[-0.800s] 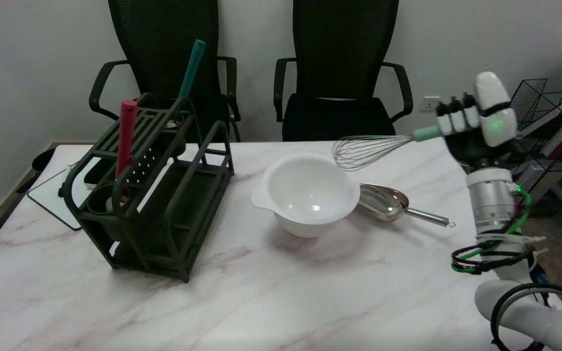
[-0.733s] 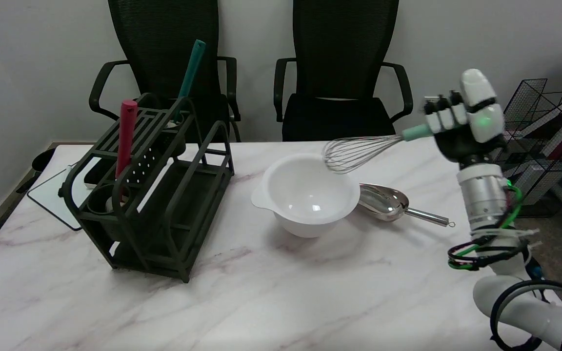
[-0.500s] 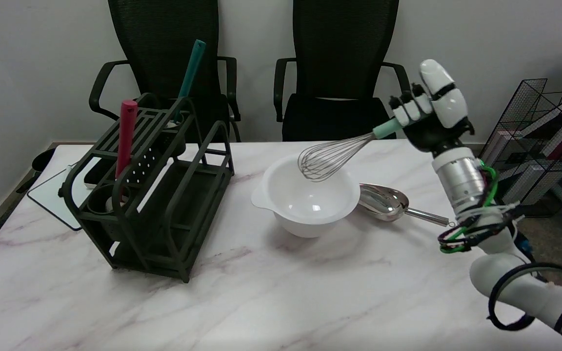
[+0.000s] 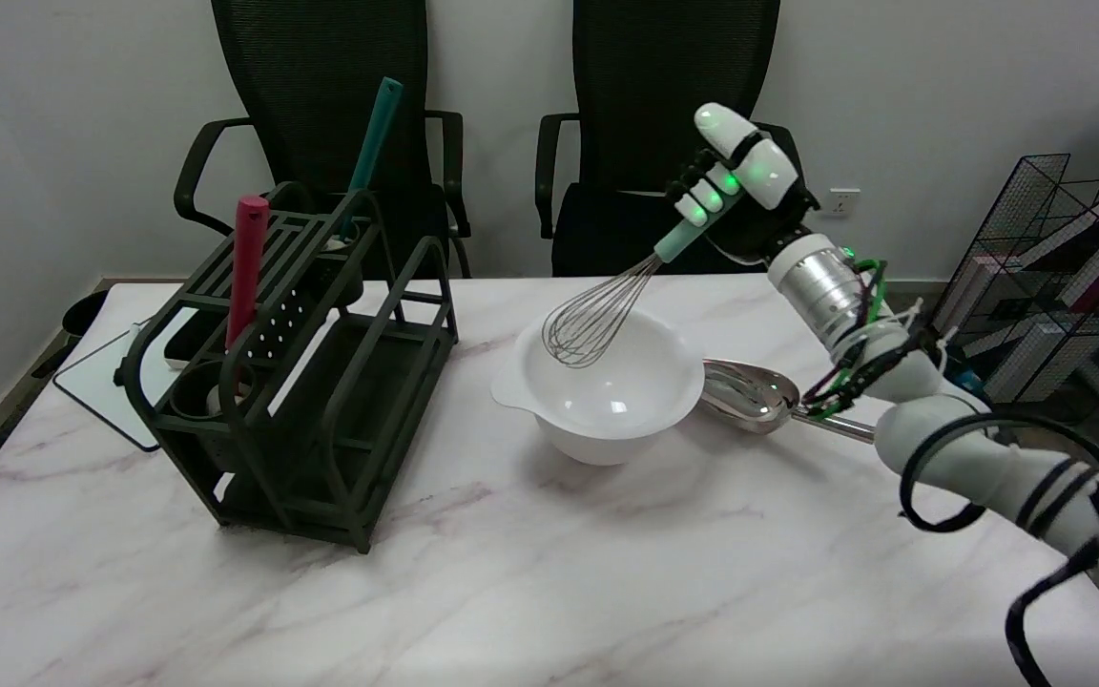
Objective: Place the whisk into the mixing bowl.
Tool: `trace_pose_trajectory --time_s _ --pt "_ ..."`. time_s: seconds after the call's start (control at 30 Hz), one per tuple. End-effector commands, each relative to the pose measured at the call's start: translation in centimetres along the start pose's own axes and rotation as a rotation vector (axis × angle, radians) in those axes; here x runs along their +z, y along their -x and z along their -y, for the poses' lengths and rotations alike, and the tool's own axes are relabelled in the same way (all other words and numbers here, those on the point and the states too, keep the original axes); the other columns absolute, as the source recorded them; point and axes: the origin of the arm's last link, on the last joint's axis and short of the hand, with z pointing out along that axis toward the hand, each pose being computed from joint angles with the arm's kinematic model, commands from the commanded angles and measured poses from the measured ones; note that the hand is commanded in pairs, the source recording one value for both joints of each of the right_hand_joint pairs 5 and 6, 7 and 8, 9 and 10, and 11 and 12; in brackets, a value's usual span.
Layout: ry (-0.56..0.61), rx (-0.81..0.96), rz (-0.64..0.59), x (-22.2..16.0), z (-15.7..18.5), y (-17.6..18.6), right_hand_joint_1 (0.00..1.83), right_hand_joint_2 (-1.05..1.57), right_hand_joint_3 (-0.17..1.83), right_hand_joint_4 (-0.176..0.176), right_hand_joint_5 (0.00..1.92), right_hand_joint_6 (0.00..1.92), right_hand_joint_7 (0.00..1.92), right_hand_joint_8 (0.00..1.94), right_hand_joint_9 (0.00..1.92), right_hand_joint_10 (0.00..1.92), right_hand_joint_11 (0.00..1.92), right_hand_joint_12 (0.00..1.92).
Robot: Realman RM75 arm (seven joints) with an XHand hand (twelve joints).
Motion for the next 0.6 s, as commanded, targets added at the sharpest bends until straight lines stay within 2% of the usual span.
trace_pose_trajectory --time_s 0.03,0.3,0.6 --pt "0.155 -0.231 -0.122 6.4 0.5 -4.2 1.2 1.47 0.39 0.0 1.92 1.92 1.92 1.92 1.92 1.92 1.92 1.92" --pt "0.191 -0.198 -0.186 4.4 -0.6 -6.6 1.21 1.44 0.4 0.0 1.92 1.92 1.92 1.92 1.92 1.92 1.92 1.92" --pt "0.209 -0.193 -0.185 4.1 -1.0 -6.6 1.2 1.44 0.42 0.0 1.92 1.92 1.92 1.92 1.92 1.92 1.92 1.92"
